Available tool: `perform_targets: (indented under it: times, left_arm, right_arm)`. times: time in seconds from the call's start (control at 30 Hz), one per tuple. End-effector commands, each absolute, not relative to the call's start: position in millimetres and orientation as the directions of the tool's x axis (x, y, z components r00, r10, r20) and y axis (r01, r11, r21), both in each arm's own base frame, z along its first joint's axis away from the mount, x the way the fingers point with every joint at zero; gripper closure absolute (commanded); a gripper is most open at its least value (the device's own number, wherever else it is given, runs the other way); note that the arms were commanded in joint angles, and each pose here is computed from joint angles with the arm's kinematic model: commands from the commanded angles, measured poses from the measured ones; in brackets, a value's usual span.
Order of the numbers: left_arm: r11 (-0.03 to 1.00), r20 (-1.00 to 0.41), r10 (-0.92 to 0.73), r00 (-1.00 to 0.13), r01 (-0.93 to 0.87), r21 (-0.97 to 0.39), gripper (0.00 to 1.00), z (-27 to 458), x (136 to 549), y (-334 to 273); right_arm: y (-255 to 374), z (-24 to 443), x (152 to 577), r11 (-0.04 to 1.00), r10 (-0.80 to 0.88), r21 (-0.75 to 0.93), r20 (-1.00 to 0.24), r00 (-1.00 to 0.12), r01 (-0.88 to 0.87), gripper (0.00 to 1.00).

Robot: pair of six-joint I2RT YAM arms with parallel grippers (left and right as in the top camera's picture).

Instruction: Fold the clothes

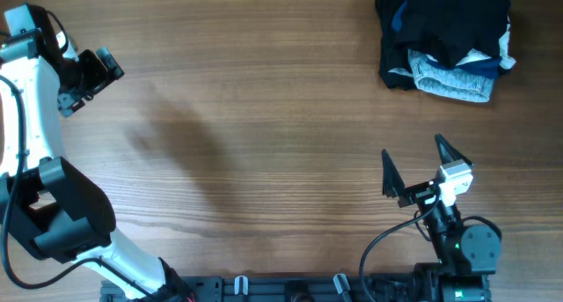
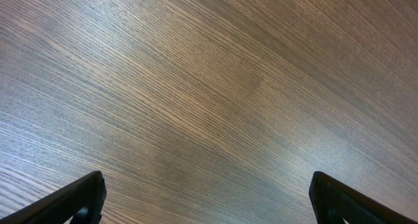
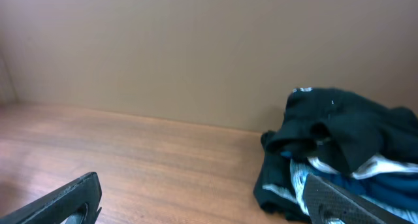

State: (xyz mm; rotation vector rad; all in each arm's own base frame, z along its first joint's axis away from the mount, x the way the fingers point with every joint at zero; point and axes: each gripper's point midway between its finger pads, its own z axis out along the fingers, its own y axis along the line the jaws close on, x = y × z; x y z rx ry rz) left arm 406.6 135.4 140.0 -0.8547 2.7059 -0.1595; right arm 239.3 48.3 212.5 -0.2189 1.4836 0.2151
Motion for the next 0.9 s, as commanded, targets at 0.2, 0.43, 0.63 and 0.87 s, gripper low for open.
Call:
perform_targets:
  times: [0.2, 0.43, 0.63, 0.87]
  left_arm:
    - [0.814, -0.238, -0.581, -0.779, -0.544, -0.205, 0.0, 138.3, 407.2, 131.4]
    - [0.814, -0.238, -0.581, -0.779, -0.544, -0.205, 0.0, 138.3, 407.2, 131.4]
    - [0.814, -0.238, -0.581, -0.779, -0.544, -0.205, 0.0, 138.3, 407.2, 131.4]
    - [0.813, -0.238, -0.581, -0.779, -0.544, -0.205, 0.0, 138.3, 407.2, 131.4]
  right_arm:
    - [41.5, 185.4, 241.7, 0.971, 0.027, 0.018, -0.999, 0.038, -0.237, 0.0]
    - [41.9, 179.7, 241.8, 0.971, 0.026, 0.022, -1.0, 0.014, -0.238, 0.0]
    - [41.9, 179.9, 241.8, 0.971, 0.027, 0.023, -1.0, 0.014, -0.238, 0.0]
    - [41.9, 179.7, 241.8, 0.971, 0.027, 0.023, -1.0, 0.014, -0.238, 0.0]
